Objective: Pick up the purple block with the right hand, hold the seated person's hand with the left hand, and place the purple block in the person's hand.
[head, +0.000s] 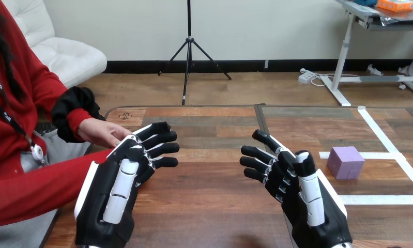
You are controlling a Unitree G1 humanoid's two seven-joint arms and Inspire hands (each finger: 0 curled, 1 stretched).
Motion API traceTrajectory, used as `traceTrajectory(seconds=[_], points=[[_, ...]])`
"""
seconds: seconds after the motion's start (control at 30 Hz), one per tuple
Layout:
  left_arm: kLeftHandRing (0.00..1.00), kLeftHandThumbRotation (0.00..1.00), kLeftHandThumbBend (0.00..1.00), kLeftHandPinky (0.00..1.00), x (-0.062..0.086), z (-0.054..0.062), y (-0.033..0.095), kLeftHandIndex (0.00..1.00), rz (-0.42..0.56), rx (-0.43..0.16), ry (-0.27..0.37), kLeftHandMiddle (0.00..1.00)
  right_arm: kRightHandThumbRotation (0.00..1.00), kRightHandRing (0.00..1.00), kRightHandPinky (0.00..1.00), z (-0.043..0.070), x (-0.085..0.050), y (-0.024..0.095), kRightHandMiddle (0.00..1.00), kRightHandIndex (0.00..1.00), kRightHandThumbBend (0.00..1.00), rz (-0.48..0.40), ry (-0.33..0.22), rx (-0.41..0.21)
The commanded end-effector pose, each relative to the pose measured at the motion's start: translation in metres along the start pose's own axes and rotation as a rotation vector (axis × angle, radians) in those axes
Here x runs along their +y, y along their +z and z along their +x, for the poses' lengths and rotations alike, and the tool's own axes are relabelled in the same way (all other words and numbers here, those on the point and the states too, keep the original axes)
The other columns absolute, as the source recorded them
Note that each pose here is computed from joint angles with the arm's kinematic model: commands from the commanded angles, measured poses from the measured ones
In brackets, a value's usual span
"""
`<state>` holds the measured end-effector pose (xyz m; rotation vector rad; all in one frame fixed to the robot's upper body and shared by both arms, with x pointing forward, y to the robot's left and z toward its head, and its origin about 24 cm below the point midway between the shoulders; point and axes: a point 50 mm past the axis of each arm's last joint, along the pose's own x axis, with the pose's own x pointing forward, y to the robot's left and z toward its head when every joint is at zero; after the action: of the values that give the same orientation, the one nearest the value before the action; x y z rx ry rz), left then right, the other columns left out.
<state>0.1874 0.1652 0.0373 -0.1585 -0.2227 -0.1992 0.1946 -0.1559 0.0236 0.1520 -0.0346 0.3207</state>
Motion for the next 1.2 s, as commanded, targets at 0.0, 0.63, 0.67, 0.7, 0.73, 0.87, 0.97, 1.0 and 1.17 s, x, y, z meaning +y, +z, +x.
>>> traceTrajectory(seconds=[0.0,0.63,0.67,0.7,0.73,0.87,0.97,1.0,1.17], points=[[0.71,0.85,0.63,0.65,-0.005,0.008,0.010,0.73,-0.015,-0.070,-0.003,0.73,1.00,0.83,0.86,0.012,0.001,0.020,0.83,0.93,0.78,-0.018,0.016,-0.107],[0.71,0.83,0.63,0.64,-0.006,0.011,0.010,0.72,-0.018,-0.068,-0.011,0.72,1.00,0.81,0.78,0.025,-0.010,0.025,0.81,0.86,0.78,-0.264,0.001,-0.071],[0.71,0.83,0.64,0.64,-0.006,0.011,0.009,0.72,-0.017,-0.068,-0.012,0.72,1.00,0.81,0.78,0.029,-0.014,0.026,0.81,0.85,0.77,-0.297,0.003,-0.069],[0.70,0.83,0.63,0.64,-0.006,0.012,0.009,0.72,-0.015,-0.068,-0.012,0.72,0.99,0.81,0.78,0.031,-0.017,0.026,0.82,0.85,0.75,-0.321,0.003,-0.067],[0.70,0.84,0.63,0.64,-0.006,0.012,0.009,0.72,-0.014,-0.069,-0.013,0.72,0.99,0.81,0.78,0.032,-0.018,0.027,0.82,0.85,0.74,-0.336,0.003,-0.066],[0.70,0.84,0.63,0.63,-0.006,0.013,0.009,0.71,-0.018,-0.069,-0.016,0.72,0.96,0.82,0.77,0.045,-0.031,0.030,0.83,0.84,0.71,-0.467,-0.022,-0.053],[0.70,0.83,0.63,0.63,-0.007,0.014,0.008,0.71,-0.023,-0.069,-0.018,0.71,0.94,0.82,0.75,0.050,-0.036,0.032,0.83,0.83,0.72,-0.510,-0.038,-0.052],[0.70,0.83,0.63,0.63,-0.007,0.014,0.008,0.71,-0.027,-0.070,-0.019,0.71,0.94,0.82,0.75,0.053,-0.040,0.033,0.83,0.83,0.72,-0.534,-0.044,-0.048],[0.70,0.82,0.65,0.63,-0.008,0.015,0.007,0.70,-0.051,-0.064,-0.018,0.71,0.93,0.84,0.76,0.064,-0.052,0.038,0.85,0.84,0.75,-0.623,-0.070,-0.014]])
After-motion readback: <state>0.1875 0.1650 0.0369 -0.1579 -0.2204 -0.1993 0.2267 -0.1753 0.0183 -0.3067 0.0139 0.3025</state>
